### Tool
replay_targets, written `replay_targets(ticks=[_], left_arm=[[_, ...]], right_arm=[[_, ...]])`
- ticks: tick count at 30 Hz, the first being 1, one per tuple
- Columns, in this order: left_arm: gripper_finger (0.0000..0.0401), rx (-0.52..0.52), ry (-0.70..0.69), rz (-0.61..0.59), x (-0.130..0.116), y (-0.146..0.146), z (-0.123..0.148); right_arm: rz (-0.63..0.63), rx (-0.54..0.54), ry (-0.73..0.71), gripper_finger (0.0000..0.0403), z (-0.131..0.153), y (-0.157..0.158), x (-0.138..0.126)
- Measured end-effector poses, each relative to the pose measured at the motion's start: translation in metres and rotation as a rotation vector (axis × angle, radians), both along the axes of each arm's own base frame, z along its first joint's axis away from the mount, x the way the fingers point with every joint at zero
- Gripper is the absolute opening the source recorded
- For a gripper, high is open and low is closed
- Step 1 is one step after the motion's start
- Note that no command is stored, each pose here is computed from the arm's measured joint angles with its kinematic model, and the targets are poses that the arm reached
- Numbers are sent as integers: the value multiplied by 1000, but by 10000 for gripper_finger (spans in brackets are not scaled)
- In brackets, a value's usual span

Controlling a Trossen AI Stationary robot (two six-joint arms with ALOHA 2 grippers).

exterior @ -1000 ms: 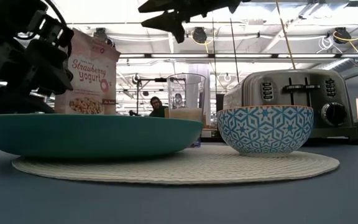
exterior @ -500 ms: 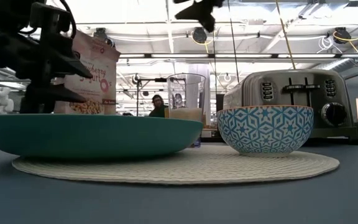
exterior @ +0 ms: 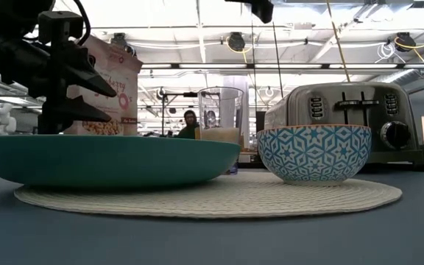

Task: Arrange a breakfast setting
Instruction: Put the apple on the green plate

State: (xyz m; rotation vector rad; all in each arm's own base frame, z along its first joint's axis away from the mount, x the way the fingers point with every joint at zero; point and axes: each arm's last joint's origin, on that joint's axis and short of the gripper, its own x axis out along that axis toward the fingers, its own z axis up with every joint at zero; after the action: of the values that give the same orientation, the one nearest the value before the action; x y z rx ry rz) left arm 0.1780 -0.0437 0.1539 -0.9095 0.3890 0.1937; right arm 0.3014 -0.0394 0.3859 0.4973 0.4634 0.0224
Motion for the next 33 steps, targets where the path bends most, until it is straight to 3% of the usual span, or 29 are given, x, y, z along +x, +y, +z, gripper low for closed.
replay_targets(ticks=[13, 18, 33], left_arm=[[202, -8, 0, 4, 0, 0, 0], [202, -10, 0, 5, 0, 0, 0], [202, -11, 0, 5, 0, 0, 0]], right_arm=[[77, 11, -9, 348, -3, 1, 5], [135, 29, -13, 392, -3, 5, 5], [225, 81, -8, 394, -1, 18, 2]])
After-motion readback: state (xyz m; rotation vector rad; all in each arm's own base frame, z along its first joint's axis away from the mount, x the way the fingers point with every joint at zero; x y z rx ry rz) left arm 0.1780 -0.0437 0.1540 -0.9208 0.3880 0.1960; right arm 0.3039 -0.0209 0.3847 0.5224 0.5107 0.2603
